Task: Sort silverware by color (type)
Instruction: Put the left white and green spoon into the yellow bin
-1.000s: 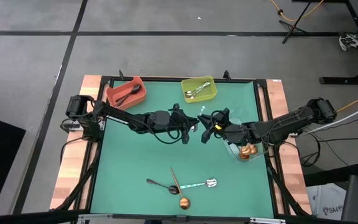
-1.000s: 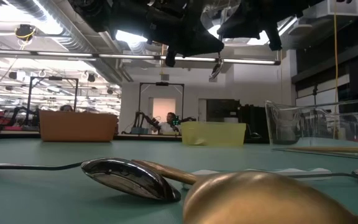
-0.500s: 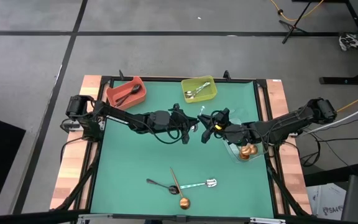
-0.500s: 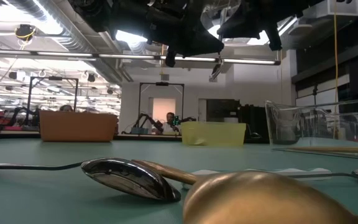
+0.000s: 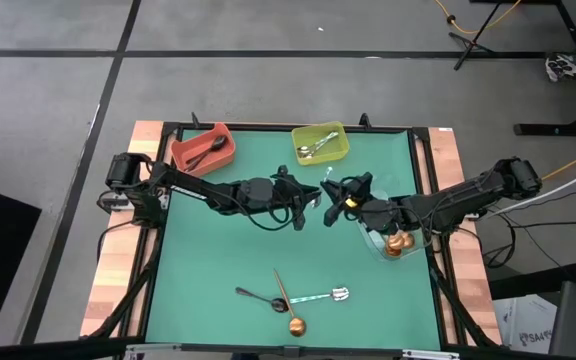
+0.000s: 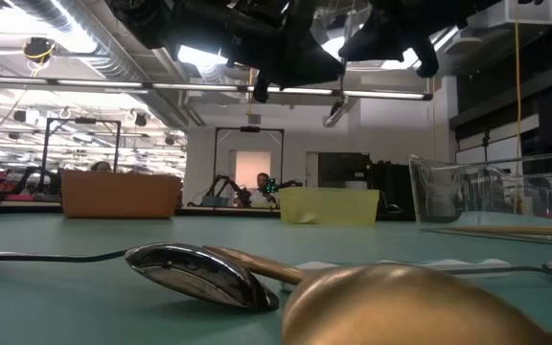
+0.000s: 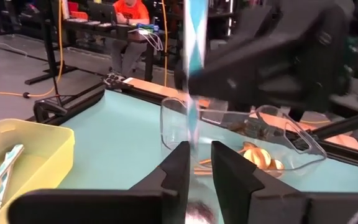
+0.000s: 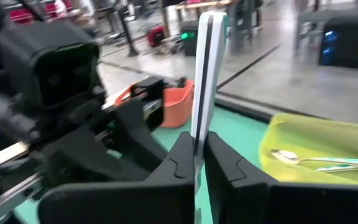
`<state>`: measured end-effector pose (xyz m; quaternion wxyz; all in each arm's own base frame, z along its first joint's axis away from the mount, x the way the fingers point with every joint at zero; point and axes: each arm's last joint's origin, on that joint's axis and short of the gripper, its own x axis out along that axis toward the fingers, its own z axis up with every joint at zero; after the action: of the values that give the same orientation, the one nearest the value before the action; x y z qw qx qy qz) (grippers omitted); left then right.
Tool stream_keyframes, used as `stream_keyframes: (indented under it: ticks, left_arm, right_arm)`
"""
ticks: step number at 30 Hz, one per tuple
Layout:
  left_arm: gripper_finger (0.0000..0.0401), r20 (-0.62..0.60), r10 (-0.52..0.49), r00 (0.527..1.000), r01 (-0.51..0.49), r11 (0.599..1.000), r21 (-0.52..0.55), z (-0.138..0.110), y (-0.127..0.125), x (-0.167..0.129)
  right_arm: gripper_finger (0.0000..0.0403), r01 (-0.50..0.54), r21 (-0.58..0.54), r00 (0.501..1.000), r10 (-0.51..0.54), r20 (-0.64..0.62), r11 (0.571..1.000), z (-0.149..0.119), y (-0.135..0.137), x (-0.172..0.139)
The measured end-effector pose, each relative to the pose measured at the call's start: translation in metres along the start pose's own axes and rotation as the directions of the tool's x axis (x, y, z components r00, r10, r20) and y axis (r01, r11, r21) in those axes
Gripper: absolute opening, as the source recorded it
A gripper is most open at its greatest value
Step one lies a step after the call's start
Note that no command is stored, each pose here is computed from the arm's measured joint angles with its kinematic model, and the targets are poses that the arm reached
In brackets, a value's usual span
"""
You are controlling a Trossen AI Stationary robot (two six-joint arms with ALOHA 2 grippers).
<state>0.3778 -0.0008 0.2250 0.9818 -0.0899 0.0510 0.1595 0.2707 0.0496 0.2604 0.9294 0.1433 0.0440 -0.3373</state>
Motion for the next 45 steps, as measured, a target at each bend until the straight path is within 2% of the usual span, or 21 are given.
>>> stream_keyframes:
  ticks: [7, 13, 21, 27, 35, 39, 45]
  left_arm:
    - [0.0095, -0.029, 0.005, 1.000, -0.004, 1.000, 0.011, -0.003, 0.000, 0.000]
    - [0.0110, -0.131, 0.020, 0.991, -0.014, 0.999, 0.047, -0.013, 0.002, -0.001]
    - [0.0101, -0.267, 0.040, 0.963, -0.013, 0.995, 0.102, -0.028, -0.001, -0.006]
    - [0.0090, -0.287, 0.034, 0.957, -0.001, 0.994, 0.112, -0.031, -0.005, -0.009]
    - [0.0081, -0.289, 0.032, 0.957, 0.001, 0.994, 0.113, -0.031, -0.006, -0.009]
    - [0.0080, -0.294, 0.030, 0.955, 0.004, 0.993, 0.115, -0.032, -0.007, -0.010]
    - [0.0080, -0.306, 0.031, 0.951, 0.007, 0.993, 0.121, -0.033, -0.008, -0.010]
  right_arm:
    - [0.0002, 0.104, 0.010, 0.993, -0.104, 0.048, 0.995, 0.004, -0.007, 0.006]
    - [0.0002, 0.180, 0.038, 0.981, -0.182, 0.060, 0.983, 0.013, -0.026, 0.027]
    - [0.0002, 0.255, 0.134, 0.964, -0.262, 0.042, 0.958, 0.029, -0.071, 0.063]
    - [0.0002, 0.296, 0.180, 0.951, -0.307, 0.036, 0.938, 0.037, -0.101, 0.082]
    - [0.0002, 0.267, 0.225, 0.955, -0.288, 0.066, 0.937, 0.021, -0.118, 0.123]
    - [0.0002, 0.306, 0.218, 0.947, -0.320, 0.031, 0.927, 0.005, -0.129, 0.139]
    - [0.0002, 0.367, 0.264, 0.927, -0.375, -0.021, 0.892, -0.013, -0.145, 0.153]
